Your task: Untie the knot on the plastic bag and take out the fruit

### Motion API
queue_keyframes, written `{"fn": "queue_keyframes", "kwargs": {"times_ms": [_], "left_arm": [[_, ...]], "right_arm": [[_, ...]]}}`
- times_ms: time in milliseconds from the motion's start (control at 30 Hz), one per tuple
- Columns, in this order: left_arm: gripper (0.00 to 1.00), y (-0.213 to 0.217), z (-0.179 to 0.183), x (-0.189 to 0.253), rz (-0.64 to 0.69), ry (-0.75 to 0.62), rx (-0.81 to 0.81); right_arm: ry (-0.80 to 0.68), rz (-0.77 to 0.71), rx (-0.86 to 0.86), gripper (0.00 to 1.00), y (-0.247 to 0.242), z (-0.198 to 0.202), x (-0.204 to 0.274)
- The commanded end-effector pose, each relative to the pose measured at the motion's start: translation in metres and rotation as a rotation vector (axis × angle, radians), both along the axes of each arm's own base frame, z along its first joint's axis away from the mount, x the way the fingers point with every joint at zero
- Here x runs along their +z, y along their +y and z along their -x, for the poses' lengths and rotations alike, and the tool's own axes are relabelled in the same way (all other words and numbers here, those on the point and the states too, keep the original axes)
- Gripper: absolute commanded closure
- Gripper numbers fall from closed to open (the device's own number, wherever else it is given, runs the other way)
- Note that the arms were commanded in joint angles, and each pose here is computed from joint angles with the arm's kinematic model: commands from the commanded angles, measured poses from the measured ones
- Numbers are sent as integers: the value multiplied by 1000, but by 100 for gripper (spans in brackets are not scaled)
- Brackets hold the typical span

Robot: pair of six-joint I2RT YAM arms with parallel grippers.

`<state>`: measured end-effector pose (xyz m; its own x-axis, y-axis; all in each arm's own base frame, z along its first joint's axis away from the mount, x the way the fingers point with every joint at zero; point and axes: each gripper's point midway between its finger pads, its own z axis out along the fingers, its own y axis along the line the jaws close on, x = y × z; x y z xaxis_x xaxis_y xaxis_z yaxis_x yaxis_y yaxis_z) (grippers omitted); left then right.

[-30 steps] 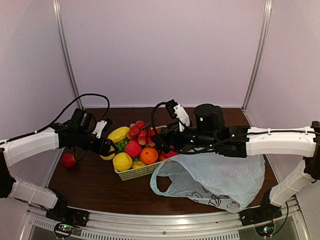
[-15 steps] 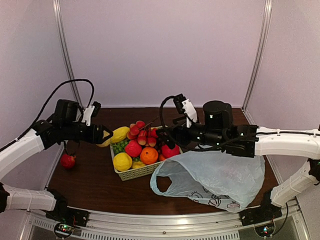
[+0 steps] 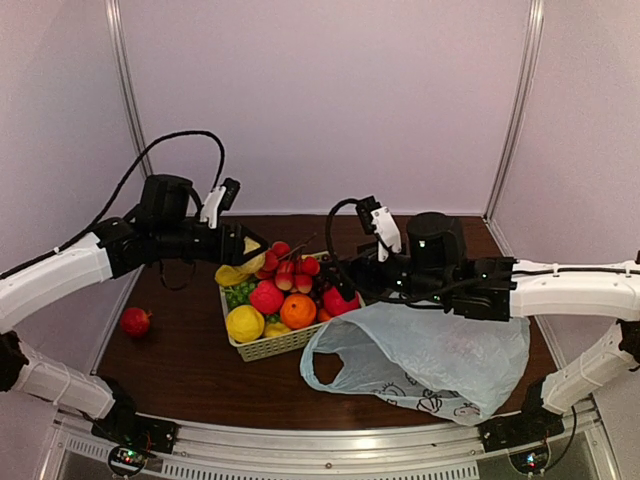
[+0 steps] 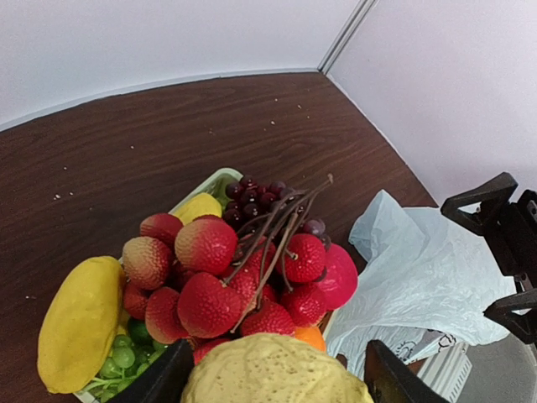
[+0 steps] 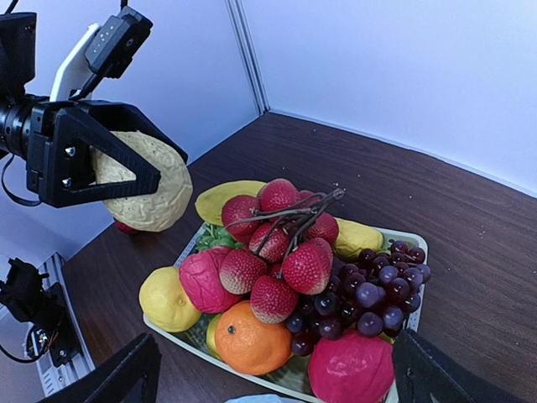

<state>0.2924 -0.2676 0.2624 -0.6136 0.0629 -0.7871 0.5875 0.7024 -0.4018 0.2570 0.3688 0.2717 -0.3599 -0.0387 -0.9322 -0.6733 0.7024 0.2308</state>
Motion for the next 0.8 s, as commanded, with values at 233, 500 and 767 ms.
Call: {"fn": "queue_keyframes", "kwargs": {"times_ms": [233,500,767], "left_arm": [[46,-26,-19,-11,57,-11,44],[47,-27,-25,-36,17,22,58],[47,-22,-28,-59,-37,46,83]], "right_arm": [[16,-13,-29,3,-9,1,-7],[18,-11,-37,4,-13,1,-9],[22,-9,-40,3,-16,3,-12]]}}
